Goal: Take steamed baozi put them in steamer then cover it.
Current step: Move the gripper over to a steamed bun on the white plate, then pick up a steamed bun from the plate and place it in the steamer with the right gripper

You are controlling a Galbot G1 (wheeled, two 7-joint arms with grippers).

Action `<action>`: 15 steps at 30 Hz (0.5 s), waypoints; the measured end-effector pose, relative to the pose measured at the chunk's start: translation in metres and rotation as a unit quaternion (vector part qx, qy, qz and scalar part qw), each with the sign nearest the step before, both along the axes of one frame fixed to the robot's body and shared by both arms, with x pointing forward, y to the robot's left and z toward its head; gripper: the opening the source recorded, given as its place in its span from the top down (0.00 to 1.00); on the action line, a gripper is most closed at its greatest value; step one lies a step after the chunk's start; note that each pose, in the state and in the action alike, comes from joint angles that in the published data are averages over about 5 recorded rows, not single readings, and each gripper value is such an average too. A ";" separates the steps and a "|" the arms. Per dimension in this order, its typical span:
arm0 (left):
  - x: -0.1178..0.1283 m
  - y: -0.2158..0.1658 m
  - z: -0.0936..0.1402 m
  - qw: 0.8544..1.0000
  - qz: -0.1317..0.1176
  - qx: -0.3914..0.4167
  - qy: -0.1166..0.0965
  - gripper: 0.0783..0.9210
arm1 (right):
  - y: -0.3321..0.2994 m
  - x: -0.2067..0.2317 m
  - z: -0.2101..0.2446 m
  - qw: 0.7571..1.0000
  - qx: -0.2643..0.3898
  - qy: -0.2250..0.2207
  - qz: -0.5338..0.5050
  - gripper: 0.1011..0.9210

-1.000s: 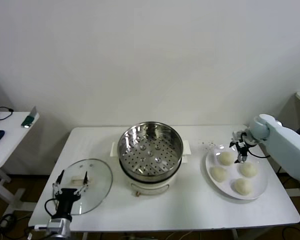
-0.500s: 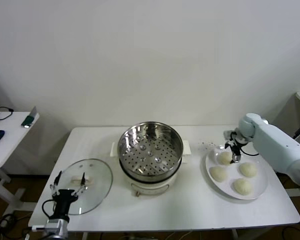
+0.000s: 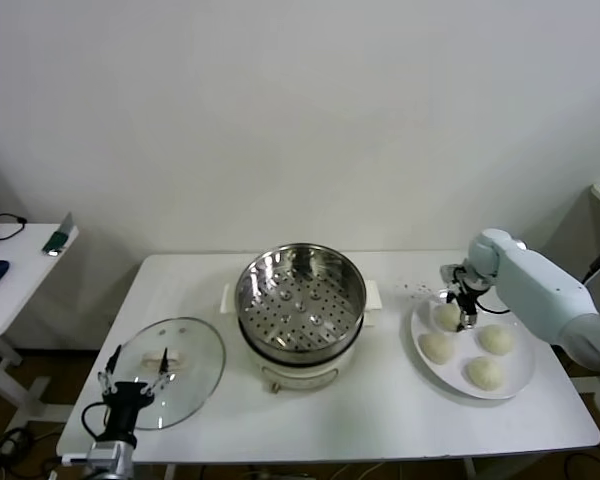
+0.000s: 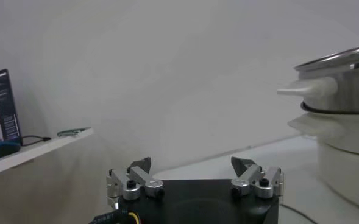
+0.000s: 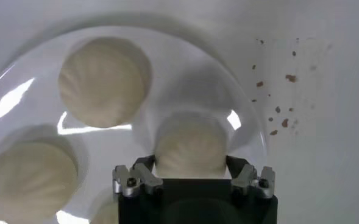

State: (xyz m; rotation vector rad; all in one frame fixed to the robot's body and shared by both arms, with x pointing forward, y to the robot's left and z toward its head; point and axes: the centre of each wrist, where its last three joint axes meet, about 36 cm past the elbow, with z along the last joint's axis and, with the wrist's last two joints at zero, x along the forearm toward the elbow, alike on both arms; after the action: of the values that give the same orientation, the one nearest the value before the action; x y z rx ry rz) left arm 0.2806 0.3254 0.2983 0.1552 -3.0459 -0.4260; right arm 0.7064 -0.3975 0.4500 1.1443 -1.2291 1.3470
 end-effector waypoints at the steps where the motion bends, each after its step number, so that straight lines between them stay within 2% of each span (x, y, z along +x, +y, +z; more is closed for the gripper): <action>1: 0.000 0.000 0.000 1.000 0.000 0.000 0.000 0.12 | 0.000 0.000 0.001 1.000 0.000 0.000 0.001 0.26; 10: -0.003 0.000 0.000 1.000 0.000 0.002 0.001 0.12 | 0.001 0.004 0.018 1.000 -0.002 -0.005 0.022 0.29; 15: -0.005 0.000 0.000 1.000 0.000 0.002 0.001 0.12 | 0.015 0.013 0.051 0.998 -0.004 -0.019 0.067 0.29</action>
State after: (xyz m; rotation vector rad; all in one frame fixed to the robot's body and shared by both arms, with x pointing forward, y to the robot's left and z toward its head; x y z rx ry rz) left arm 0.2757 0.3256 0.2987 0.1545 -3.0436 -0.4326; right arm 0.7196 -0.3826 0.5007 1.2182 -1.1910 1.4771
